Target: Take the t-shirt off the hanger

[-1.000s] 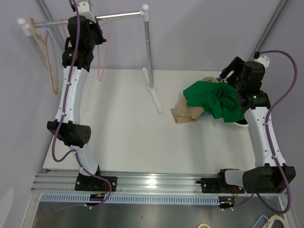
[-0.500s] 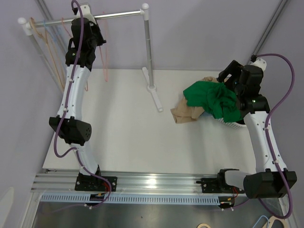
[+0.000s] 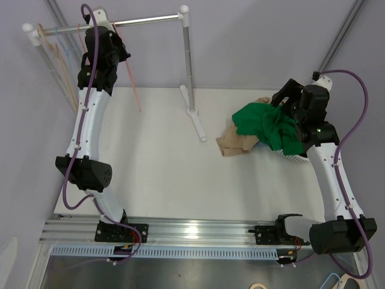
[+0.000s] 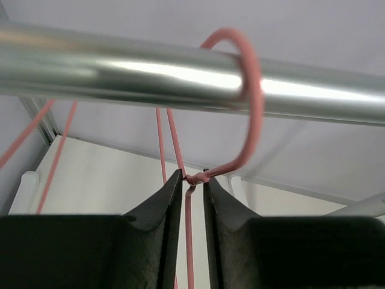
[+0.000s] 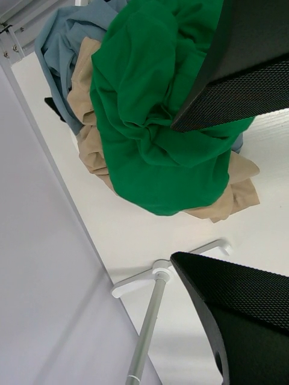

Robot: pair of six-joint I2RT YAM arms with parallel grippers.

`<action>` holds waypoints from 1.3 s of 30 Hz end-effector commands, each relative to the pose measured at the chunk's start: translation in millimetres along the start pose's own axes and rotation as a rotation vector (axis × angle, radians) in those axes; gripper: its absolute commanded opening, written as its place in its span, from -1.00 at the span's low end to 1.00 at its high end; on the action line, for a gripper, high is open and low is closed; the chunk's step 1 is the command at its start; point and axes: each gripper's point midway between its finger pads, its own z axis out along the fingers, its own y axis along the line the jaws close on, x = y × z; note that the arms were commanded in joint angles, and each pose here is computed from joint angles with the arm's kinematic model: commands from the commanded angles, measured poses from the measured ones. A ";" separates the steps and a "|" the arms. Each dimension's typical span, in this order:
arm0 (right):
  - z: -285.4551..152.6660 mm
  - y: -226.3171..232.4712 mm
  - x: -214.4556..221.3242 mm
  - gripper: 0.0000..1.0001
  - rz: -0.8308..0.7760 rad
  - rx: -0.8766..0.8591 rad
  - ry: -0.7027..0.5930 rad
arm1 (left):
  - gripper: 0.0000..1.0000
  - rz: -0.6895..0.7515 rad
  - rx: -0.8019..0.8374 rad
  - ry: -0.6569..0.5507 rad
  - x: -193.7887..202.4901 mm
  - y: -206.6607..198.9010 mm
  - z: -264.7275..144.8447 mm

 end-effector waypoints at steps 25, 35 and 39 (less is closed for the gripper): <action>-72.2 54.8 -25.6 0.99 -0.099 -0.258 -0.095 | 0.99 -0.132 0.223 0.035 28.7 15.0 -266.1; -115.3 47.8 74.8 0.99 -0.129 -0.481 0.117 | 0.99 -0.123 0.453 0.018 139.9 22.3 -336.7; -134.3 31.7 101.0 0.99 -0.143 -0.491 0.148 | 0.99 -0.106 0.459 0.051 167.6 26.7 -334.6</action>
